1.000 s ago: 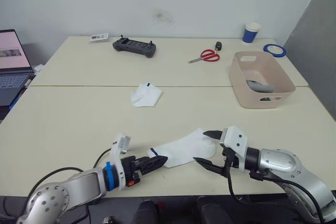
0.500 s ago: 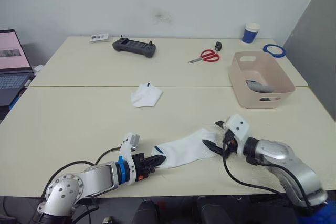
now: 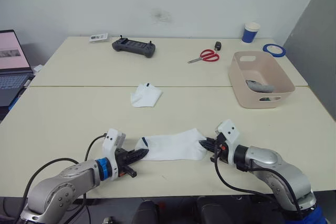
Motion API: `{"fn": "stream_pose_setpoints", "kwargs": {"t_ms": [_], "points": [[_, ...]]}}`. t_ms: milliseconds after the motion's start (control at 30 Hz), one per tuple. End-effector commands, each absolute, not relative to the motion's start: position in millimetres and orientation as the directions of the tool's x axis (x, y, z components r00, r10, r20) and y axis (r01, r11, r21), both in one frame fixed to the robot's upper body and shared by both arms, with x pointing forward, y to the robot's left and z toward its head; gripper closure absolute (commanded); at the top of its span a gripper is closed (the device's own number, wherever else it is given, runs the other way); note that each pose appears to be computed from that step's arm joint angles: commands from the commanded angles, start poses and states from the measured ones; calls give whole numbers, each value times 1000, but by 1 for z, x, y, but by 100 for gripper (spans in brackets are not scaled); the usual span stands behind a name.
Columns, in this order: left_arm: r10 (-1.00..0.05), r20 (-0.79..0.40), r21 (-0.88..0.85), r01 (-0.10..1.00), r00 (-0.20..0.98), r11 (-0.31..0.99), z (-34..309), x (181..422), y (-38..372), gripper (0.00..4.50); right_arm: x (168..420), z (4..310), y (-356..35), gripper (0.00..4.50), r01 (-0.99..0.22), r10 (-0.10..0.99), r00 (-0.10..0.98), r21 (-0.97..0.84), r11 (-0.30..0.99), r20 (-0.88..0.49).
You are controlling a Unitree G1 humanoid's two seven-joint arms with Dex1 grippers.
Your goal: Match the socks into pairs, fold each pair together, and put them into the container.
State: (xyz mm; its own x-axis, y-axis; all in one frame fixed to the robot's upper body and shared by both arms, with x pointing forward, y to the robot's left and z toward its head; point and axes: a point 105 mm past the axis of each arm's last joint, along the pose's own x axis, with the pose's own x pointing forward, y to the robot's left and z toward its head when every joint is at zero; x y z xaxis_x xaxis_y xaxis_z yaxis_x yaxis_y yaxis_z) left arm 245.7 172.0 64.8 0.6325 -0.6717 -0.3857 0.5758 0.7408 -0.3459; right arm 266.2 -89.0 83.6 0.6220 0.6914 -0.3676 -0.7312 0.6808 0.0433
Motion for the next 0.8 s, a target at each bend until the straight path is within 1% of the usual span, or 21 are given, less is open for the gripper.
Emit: {"fn": "stream_pose_setpoints", "kwargs": {"t_ms": [33, 100, 233, 300, 433, 533, 600, 633, 667, 733, 800], "points": [[-661, -375, -337, 568, 651, 751, 61, 252, 172, 450, 262, 95, -90, 448, -717, 679, 663, -6, 697, -315], [-677, -381, -384, 559, 629, 735, 60, 250, 169, 450, 254, 92, -91, 448, -718, 682, 656, 9, 696, -325], [-722, -449, -440, 573, 526, 691, 58, 227, 169, 450, 239, 89, -92, 448, -725, 689, 635, 41, 688, -350], [-727, -466, -457, 567, 504, 686, 59, 220, 171, 450, 236, 89, -93, 448, -722, 687, 633, 48, 690, -356], [-728, -484, -475, 553, 486, 685, 60, 215, 174, 450, 237, 92, -98, 448, -705, 672, 645, 57, 707, -365], [-712, -513, -459, 548, 479, 699, 54, 213, 174, 450, 239, 90, -97, 448, -704, 672, 637, 69, 707, -378], [-710, -504, -456, 546, 492, 703, 53, 215, 172, 450, 241, 86, -97, 448, -701, 661, 636, 61, 711, -397], [-704, -498, -453, 541, 506, 709, 53, 216, 171, 450, 242, 85, -98, 402, -696, 653, 640, 55, 716, -404], [-695, -495, -446, 534, 522, 718, 53, 218, 172, 450, 243, 84, -98, 382, -691, 646, 643, 51, 721, -410], [-683, -497, -437, 525, 536, 730, 53, 220, 173, 450, 243, 83, -99, 317, -691, 644, 642, 51, 721, -416], [-667, -514, -402, 536, 539, 742, 51, 219, 176, 404, 244, 82, -102, 253, -683, 632, 649, 41, 729, -423]]}}
